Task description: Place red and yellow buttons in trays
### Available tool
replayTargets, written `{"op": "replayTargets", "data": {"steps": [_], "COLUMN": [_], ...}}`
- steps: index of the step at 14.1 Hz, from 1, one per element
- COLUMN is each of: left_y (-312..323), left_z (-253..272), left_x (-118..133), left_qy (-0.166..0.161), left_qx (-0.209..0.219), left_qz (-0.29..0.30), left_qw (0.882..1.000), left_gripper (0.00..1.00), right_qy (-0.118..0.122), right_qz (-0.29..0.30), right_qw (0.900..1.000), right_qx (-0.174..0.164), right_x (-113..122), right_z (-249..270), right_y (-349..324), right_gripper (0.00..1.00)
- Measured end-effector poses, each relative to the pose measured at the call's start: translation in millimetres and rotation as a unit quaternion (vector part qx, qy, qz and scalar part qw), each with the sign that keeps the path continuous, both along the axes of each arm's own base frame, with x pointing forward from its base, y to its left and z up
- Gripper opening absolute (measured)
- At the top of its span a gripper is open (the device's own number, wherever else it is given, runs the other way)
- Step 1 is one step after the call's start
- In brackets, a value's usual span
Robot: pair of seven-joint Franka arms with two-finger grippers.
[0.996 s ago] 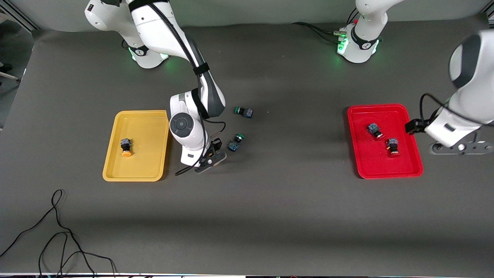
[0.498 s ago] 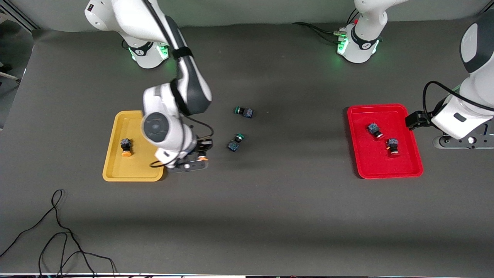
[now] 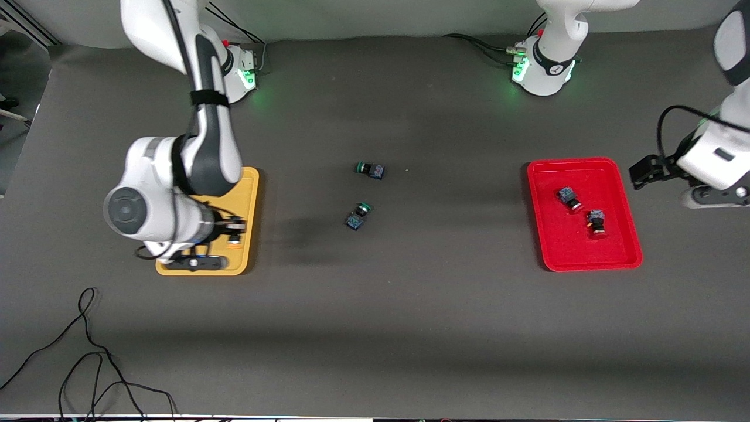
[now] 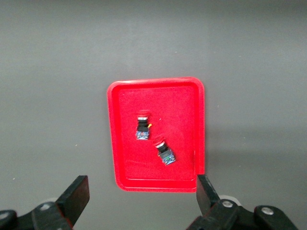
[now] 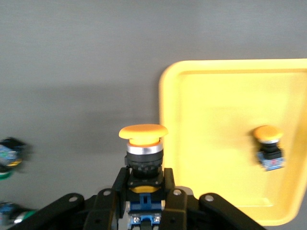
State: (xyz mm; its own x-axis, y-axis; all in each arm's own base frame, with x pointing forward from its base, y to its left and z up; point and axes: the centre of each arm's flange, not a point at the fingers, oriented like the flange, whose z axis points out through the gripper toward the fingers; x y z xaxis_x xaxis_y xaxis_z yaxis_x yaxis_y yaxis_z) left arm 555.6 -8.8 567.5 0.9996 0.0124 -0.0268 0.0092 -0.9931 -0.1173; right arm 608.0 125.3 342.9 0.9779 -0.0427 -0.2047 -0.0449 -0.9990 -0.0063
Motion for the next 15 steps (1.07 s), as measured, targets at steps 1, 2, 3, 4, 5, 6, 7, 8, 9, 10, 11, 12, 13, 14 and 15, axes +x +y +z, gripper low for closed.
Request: {"op": "replayTargets", "data": {"steps": [1,2,3,4,5,6,7,8,9,10,11,12,13,14,15], "left_y": [7,11,14,13,9,6,4,3,3,2,1,1,1,1,1], "left_z": [2,1,1,1,1,1,1,0,0,1,1,1,1,0,0], "left_x": [-2,-3,-3,-3,-3,-3,-3,-4,-4,-4,-5,-5,-7,-8,-9], "left_qy": [0.003,0.006,0.008,0.008,0.008,0.009,0.009,0.011,0.012,0.013,0.014,0.017,0.024,0.030,0.033], "left_qx": [0.000,0.000,0.000,0.000,0.001,0.001,0.001,0.001,0.001,0.001,0.001,0.001,0.002,0.002,0.002], "left_qz": [0.004,0.008,0.010,0.008,0.005,0.002,0.000,0.000,0.000,-0.001,-0.001,-0.002,-0.001,0.000,0.000], "left_qw": [1.000,1.000,1.000,1.000,1.000,1.000,1.000,1.000,1.000,1.000,1.000,1.000,1.000,1.000,0.999], "left_gripper": [1.00,1.00,1.00,1.00,1.00,1.00,1.00,1.00,1.00,1.00,1.00,1.00,1.00,1.00,1.00], "right_qy": [-0.010,-0.022,-0.030,-0.033,-0.032,-0.030,-0.027,-0.025,-0.021,-0.019,-0.018,-0.020,-0.022,-0.023,-0.024], "right_qz": [0.006,0.011,0.013,0.011,0.010,0.010,0.012,0.014,0.016,0.017,0.016,0.015,0.016,0.016,0.014], "right_qw": [1.000,1.000,0.999,0.999,0.999,0.999,1.000,1.000,1.000,1.000,1.000,1.000,1.000,1.000,1.000], "right_qx": [-0.003,-0.009,-0.014,-0.013,-0.009,-0.006,-0.007,-0.007,-0.008,-0.010,-0.010,-0.009,-0.005,-0.001,0.003], "right_x": [-4,-11,-21,-33,-45,-54,-60,-63,-65,-66,-66,-65,-62,-57,-50], "right_z": [-13,-32,-54,-74,-91,-104,-114,-121,-126,-129,-131,-130,-126,-120,-109], "right_y": [-22,-41,-58,-70,-75,-74,-70,-66,-63,-61,-61,-60,-58,-55,-55], "right_gripper": [0.33,0.33,0.33,0.33,0.33,0.33,0.33,0.33,0.33,0.38,0.47,0.58,0.70,0.81,0.92]}}
